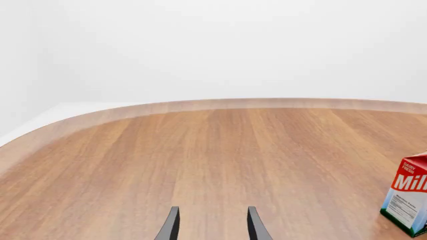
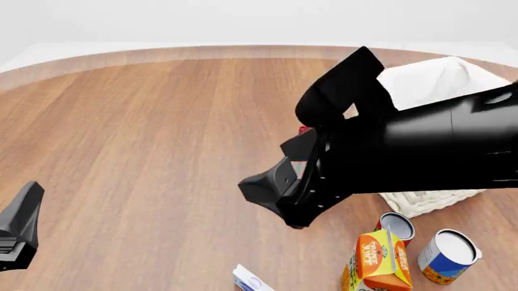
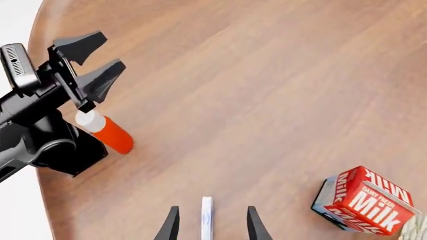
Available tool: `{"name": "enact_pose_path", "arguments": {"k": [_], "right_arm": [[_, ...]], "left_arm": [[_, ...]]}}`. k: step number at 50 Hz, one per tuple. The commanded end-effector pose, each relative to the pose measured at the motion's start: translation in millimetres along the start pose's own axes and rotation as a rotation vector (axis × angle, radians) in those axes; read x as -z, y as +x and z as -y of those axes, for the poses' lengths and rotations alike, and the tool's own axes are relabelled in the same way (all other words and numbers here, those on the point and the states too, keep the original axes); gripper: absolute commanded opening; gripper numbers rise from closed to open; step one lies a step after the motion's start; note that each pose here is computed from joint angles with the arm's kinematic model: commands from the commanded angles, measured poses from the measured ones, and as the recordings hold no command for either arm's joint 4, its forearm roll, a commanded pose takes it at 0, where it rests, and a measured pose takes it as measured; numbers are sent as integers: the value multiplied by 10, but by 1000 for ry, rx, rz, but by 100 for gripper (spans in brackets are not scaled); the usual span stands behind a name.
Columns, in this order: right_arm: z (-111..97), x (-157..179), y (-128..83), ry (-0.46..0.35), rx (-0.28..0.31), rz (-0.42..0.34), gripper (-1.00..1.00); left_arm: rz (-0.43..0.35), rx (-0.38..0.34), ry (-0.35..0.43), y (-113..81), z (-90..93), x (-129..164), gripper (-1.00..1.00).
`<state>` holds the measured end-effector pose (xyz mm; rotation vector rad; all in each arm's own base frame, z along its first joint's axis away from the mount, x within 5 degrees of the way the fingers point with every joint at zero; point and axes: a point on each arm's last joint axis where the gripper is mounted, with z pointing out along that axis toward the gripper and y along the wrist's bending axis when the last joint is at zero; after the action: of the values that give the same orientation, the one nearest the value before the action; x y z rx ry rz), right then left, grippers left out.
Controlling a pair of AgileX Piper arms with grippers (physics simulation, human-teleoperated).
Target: Pick up the cream cheese box and the butter, and put them in the basket.
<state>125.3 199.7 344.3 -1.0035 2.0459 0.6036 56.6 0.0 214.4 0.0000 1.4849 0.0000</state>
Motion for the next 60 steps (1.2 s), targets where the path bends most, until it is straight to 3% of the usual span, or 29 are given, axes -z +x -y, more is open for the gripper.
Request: {"name": "enact_pose_path", "arguments": {"k": [1,36,60], "right_arm": [[6,-193,101,5,27,-72,100],[-162,-620,164,-35,99,-185,100],[-121,-827,420,-20,53,-240,100]], "left_arm": [[0,0,0,0,0,0,100],[0,0,0,0,0,0,100],[0,0,0,0,0,0,100]]}}
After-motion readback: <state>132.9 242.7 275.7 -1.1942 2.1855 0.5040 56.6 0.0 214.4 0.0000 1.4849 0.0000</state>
